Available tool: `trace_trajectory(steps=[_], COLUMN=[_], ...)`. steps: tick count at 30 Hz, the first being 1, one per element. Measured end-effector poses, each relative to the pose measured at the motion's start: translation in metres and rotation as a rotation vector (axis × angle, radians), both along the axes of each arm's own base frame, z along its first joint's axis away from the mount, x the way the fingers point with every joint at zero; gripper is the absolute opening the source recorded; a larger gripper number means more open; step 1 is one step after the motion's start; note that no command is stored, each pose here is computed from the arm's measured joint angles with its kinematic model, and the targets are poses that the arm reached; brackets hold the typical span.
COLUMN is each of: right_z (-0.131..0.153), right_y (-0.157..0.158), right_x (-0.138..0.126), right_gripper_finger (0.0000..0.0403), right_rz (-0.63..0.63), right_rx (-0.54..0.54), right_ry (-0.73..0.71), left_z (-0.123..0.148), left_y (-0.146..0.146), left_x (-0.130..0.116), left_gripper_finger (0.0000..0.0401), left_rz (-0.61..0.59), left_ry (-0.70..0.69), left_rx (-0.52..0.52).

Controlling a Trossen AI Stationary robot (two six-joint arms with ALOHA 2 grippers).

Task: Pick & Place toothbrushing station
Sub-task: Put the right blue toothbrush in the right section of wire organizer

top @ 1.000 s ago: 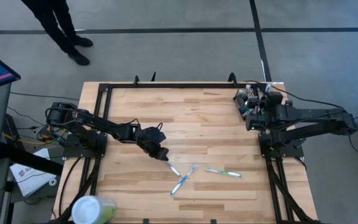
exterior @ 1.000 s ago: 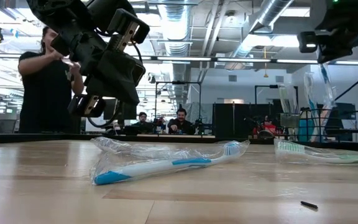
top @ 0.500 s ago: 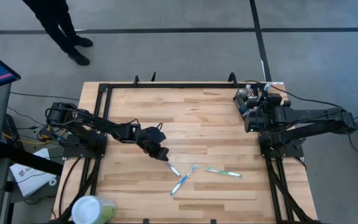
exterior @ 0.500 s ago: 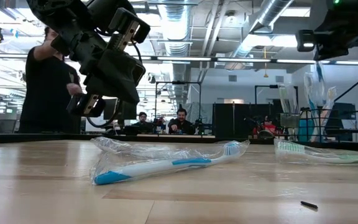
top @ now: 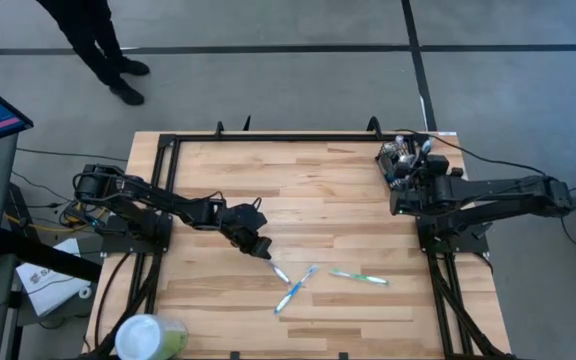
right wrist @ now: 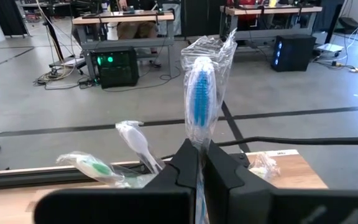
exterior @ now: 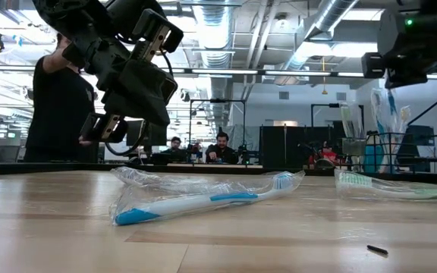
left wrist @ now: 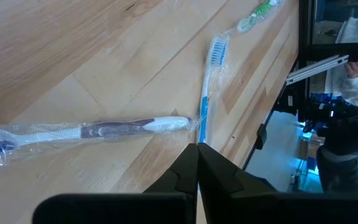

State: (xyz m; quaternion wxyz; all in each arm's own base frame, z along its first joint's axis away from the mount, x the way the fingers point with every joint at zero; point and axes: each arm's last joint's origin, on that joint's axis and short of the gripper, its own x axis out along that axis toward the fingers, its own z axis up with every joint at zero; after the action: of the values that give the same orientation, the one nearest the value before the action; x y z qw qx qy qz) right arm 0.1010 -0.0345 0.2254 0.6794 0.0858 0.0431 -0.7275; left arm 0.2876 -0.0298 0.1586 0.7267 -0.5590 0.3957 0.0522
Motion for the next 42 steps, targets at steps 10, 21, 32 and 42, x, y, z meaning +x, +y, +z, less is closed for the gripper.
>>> trace_trajectory(steps=[10, 21, 32, 42], right_z=[-0.026, -0.046, -0.064, -0.074], right_y=[-0.001, -0.001, -0.005, -0.006], right_x=[-0.001, -0.001, 0.008, 0.018], right_gripper_finger=[0.0000, 0.0000, 0.0005, 0.0007], right_rz=[-0.010, -0.009, -0.044, -0.045], right_rx=[-0.008, -0.006, 0.007, 0.020], right_ry=[-0.021, 0.025, 0.032, 0.070], left_z=[0.000, 0.000, 0.000, 0.000], left_y=[0.000, -0.001, -0.001, -0.001], left_x=[0.000, 0.000, 0.000, 0.000], left_gripper_finger=[0.0000, 0.0000, 0.0000, 0.0000], left_rz=[-0.008, -0.006, -0.007, -0.010], left_ry=[0.004, 0.009, 0.009, 0.007], left_rx=[-0.017, -0.029, -0.030, -0.027])
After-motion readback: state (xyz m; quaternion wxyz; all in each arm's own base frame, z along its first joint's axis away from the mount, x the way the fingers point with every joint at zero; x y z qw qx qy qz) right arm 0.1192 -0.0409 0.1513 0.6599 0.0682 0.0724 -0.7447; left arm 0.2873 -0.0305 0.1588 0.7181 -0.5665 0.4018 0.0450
